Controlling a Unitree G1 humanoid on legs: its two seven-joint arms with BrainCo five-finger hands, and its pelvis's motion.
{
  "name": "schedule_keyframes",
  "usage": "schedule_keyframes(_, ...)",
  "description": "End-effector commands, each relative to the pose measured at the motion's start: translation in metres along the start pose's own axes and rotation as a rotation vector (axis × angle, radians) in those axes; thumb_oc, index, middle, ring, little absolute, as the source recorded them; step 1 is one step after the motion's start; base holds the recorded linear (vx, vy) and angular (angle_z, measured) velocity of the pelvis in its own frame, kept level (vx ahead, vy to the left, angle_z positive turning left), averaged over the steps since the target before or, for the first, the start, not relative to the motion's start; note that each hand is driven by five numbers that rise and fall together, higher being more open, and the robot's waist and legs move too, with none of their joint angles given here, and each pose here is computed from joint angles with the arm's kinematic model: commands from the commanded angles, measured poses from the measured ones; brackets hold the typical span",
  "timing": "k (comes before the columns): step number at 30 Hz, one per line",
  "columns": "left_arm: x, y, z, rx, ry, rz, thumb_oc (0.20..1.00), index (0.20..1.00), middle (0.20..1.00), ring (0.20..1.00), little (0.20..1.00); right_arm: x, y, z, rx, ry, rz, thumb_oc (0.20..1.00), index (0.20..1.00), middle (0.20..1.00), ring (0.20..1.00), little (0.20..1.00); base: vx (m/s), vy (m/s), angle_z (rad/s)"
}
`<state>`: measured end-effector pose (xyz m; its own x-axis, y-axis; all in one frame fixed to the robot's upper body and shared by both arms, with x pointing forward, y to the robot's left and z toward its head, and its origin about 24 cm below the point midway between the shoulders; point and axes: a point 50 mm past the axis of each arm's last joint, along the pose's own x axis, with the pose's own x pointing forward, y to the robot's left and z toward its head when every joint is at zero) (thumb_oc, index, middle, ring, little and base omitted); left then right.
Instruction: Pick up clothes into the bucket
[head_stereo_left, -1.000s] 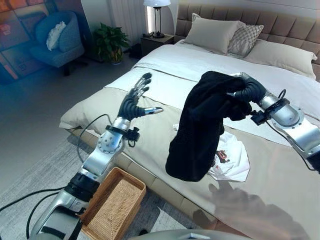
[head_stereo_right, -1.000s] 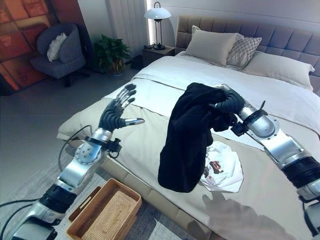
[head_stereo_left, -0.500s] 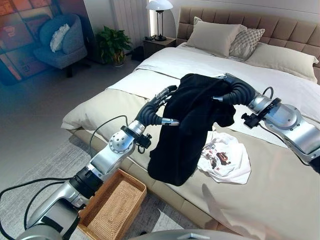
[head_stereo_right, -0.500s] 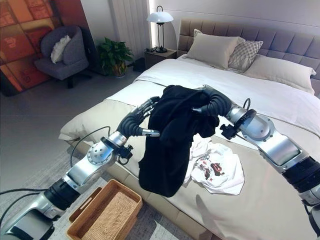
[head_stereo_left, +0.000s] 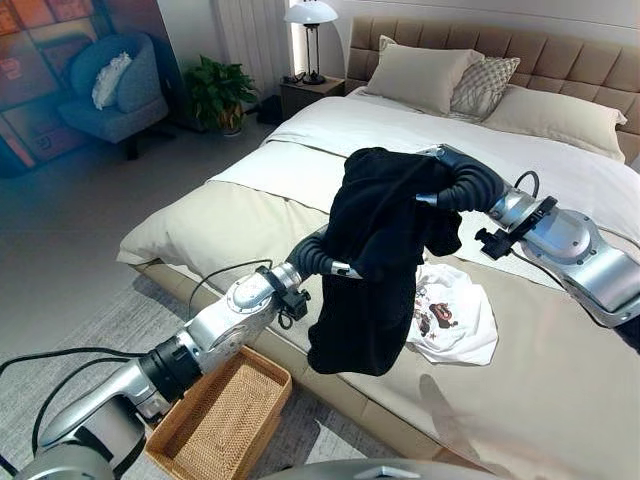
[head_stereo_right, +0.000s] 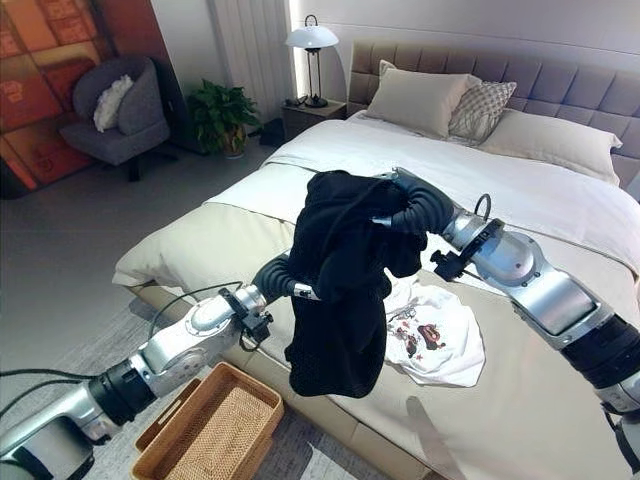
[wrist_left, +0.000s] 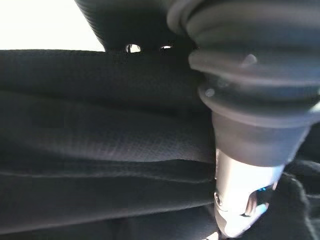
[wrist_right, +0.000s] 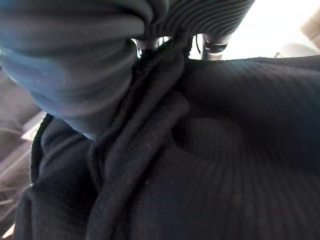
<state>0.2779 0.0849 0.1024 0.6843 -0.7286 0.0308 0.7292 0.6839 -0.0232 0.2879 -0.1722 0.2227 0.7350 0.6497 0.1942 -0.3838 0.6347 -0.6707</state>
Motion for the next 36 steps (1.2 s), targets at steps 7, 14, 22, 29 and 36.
schedule_keyframes(7,0.027,-0.004,0.029,0.025,-0.065,-0.069,1.000,1.000,1.000,1.000,1.000,0.009,0.002,0.049,0.190,-0.295,-0.015,0.200,0.200,0.200,0.200,0.200,0.00,0.000,-0.01)
schedule_keyframes(14,0.029,-0.017,0.029,-0.147,-0.076,-0.124,1.000,1.000,1.000,1.000,1.000,0.011,0.007,0.048,0.218,-0.292,0.013,0.200,0.200,0.200,0.200,0.200,0.00,0.000,0.00)
schedule_keyframes(22,0.016,-0.019,0.022,-0.307,-0.116,-0.123,0.200,0.200,0.200,0.200,0.200,0.009,0.011,0.043,0.234,-0.278,0.018,0.294,0.294,0.294,0.294,0.294,0.00,0.000,0.00)
schedule_keyframes(29,0.002,-0.007,0.029,-0.325,-0.192,-0.058,0.200,0.200,0.200,0.200,0.200,0.001,0.004,0.034,0.242,-0.258,-0.057,1.000,1.000,1.000,1.000,1.000,0.00,0.000,0.00)
schedule_keyframes(36,-0.014,0.011,0.041,-0.317,-0.291,0.055,0.200,0.200,0.200,0.200,0.200,-0.009,-0.007,0.027,0.249,-0.257,-0.181,1.000,1.000,1.000,1.000,1.000,0.00,0.000,0.00)
